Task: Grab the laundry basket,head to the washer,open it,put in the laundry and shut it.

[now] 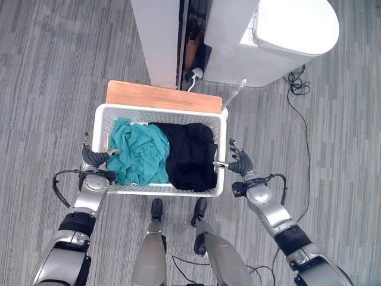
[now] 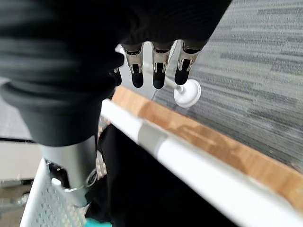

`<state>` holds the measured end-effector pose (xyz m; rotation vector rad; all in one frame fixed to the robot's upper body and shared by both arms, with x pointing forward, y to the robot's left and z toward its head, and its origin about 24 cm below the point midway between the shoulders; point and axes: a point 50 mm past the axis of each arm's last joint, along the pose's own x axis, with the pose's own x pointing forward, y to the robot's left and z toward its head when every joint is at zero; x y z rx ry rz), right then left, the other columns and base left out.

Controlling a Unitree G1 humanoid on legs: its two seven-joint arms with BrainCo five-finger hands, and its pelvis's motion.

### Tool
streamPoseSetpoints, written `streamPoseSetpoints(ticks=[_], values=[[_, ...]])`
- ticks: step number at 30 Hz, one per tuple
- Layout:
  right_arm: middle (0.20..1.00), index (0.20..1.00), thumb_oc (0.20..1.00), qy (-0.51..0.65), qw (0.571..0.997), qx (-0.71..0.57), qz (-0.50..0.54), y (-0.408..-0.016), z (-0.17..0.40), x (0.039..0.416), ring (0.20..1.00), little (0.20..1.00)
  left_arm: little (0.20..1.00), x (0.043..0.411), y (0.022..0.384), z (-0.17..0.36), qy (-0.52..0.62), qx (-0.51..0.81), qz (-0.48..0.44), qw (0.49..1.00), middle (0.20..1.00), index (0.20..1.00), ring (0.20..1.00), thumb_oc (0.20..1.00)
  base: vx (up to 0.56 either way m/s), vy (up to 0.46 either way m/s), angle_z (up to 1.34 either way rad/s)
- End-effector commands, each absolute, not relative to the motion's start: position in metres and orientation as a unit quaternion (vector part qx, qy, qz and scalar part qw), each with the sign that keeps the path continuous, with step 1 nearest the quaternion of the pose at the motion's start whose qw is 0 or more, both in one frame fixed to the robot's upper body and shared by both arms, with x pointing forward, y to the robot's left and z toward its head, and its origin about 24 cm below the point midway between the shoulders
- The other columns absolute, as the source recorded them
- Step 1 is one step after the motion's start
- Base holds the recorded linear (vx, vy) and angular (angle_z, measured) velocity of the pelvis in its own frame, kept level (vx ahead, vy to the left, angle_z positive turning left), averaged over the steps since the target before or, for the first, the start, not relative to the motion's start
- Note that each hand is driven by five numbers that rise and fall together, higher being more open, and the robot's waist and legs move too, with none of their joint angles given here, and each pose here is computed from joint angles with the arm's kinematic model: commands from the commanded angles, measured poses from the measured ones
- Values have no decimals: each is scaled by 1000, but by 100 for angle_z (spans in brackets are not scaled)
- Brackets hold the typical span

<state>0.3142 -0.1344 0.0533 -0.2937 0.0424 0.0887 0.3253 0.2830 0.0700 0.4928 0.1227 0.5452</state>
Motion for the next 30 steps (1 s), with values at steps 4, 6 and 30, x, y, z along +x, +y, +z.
streamPoseSetpoints(ticks=[4, 6, 30], values=[[1000, 1000, 1000, 26, 990, -125, 55, -127, 48, 310, 1000, 1000, 1000, 327, 274, 63, 65, 215, 238, 945, 1000, 1000, 1000, 1000, 34, -10, 13], [1000, 1000, 1000, 27, 990, -126, 57, -127, 48, 311, 1000, 1000, 1000, 330, 274, 65, 65, 214, 236, 946, 1000, 1000, 1000, 1000, 0, -3, 4], [200, 200, 200, 46, 976, -197, 84, -129, 55, 329, 200, 200, 200, 336, 267, 75, 73, 367, 146, 916, 200, 200, 200, 200, -8, 3, 0]])
